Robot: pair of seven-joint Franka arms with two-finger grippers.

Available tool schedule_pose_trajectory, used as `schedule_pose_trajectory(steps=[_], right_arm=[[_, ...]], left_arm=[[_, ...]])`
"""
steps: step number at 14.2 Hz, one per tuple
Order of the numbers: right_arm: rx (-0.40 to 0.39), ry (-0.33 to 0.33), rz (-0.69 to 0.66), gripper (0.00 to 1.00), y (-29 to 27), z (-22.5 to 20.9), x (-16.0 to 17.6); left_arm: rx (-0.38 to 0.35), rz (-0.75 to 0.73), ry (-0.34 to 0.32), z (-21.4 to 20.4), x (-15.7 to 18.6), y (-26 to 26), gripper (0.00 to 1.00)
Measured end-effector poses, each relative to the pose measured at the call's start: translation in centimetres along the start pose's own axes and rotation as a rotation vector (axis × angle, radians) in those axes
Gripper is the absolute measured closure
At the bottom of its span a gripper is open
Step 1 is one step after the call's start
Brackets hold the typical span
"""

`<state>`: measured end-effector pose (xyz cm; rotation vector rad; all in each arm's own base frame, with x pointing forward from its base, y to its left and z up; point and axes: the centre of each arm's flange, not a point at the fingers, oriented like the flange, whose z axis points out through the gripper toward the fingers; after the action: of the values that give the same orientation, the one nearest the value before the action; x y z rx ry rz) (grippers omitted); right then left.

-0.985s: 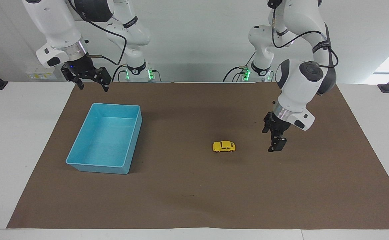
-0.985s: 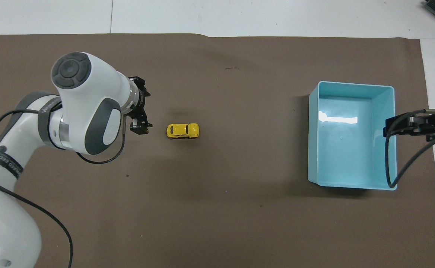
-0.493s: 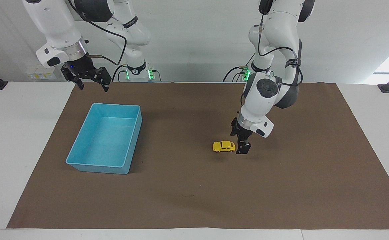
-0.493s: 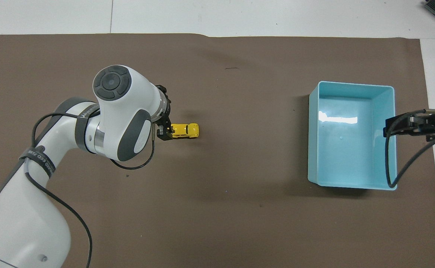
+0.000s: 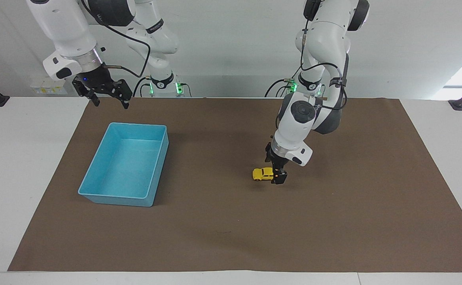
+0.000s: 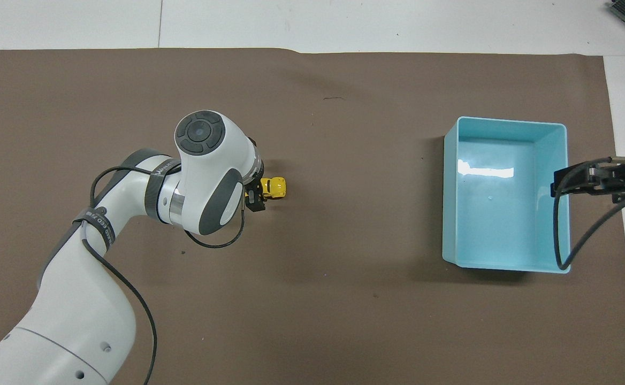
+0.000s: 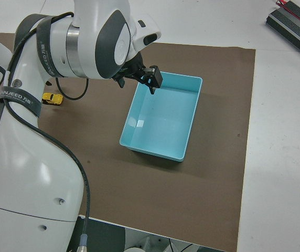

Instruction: Wind up and store yellow beetle car

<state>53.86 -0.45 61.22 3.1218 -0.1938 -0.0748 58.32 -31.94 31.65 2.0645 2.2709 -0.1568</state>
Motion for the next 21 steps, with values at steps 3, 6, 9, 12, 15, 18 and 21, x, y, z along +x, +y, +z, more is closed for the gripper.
schedule_pose_trajectory(steps=[3, 6, 9, 12, 15, 18, 21], right_arm=[[0.0, 0.0, 0.0, 0.0, 0.0, 0.0, 0.0], [0.0, 0.0, 0.0, 0.0, 0.0, 0.0, 0.0], [0.0, 0.0, 0.0, 0.0, 0.0, 0.0, 0.0], [0.0, 0.0, 0.0, 0.0, 0.0, 0.0, 0.0], [0.0, 0.0, 0.0, 0.0, 0.0, 0.0, 0.0], [0.0, 0.0, 0.0, 0.0, 0.0, 0.0, 0.0], [0.0, 0.0, 0.0, 0.0, 0.0, 0.0, 0.0]], left_arm=[[0.01, 0.012, 0.006, 0.6, -0.4, -0.7, 0.19], [0.012, 0.072, 0.007, 0.7, -1.0, -1.2, 0.55], [0.013, 0.124, 0.009, 0.7, -0.7, -1.2, 0.56], [0.014, 0.153, 0.016, 0.6, 0.2, -1.0, 0.56], [0.019, 0.171, 0.021, 0.3, 2.5, -0.4, 0.56], [0.024, 0.164, 0.023, -0.1, 6.3, 0.8, 0.56], [0.028, 0.151, 0.023, -0.5, 9.3, 1.8, 0.56]])
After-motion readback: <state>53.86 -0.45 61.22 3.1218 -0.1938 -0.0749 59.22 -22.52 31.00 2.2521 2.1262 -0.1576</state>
